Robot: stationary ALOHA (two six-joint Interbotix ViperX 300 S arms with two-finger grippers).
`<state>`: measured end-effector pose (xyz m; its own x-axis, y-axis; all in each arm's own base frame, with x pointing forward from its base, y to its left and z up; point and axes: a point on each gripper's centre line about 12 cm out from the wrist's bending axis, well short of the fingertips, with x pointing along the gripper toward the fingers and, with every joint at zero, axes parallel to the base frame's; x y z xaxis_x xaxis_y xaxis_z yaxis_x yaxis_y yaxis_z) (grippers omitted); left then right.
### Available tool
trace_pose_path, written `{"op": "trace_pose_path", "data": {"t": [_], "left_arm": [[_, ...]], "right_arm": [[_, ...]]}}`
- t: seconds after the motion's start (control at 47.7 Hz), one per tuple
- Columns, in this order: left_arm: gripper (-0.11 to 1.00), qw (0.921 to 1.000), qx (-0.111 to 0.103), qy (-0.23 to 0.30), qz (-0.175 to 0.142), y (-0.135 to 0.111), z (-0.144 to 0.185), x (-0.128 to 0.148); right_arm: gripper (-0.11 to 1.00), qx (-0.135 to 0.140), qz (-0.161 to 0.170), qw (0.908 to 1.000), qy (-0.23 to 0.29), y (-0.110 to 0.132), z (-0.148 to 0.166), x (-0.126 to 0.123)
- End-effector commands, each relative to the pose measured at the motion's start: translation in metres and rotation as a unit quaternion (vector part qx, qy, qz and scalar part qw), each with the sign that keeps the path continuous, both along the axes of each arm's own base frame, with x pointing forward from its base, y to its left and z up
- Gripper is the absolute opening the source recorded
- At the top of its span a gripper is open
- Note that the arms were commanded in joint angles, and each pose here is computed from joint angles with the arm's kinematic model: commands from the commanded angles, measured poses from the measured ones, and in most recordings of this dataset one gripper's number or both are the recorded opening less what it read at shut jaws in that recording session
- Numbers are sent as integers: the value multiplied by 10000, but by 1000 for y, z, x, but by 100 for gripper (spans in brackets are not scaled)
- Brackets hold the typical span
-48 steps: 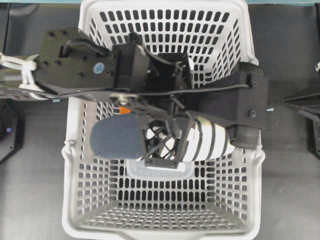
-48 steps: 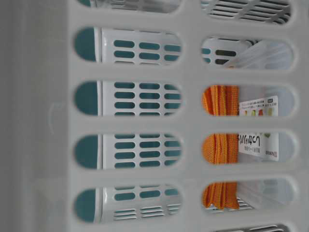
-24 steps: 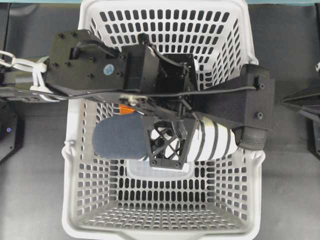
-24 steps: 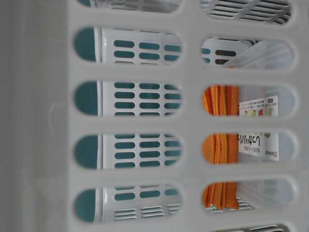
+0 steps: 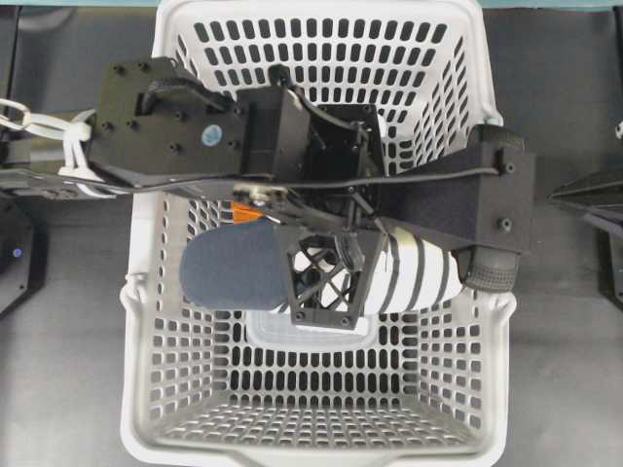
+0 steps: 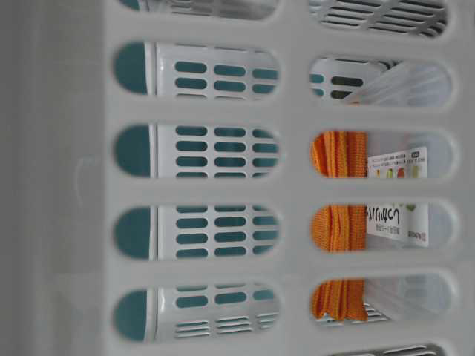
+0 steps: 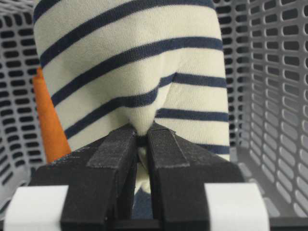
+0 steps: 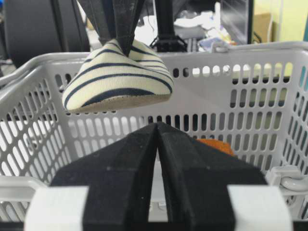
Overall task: Pick up the slipper from the shopping basket with the left arm.
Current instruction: 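Hold the lifted slipper steady above the basket with the left gripper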
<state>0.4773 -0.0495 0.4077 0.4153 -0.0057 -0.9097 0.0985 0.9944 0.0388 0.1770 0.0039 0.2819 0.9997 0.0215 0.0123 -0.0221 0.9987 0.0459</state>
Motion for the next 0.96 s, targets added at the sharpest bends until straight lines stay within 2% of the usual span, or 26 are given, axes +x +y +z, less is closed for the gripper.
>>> {"op": "trace_pose_path", "data": {"t": [0.0,0.943], "left_arm": [[5,9998,2,-193,27,3,15,-5],[5,9999,11,-109,29,3,13,-5]], "right_arm": [[0,24,-2,10000,-61,0,5,1],[0,24,-1,10000,-38,0,5,-1]]}}
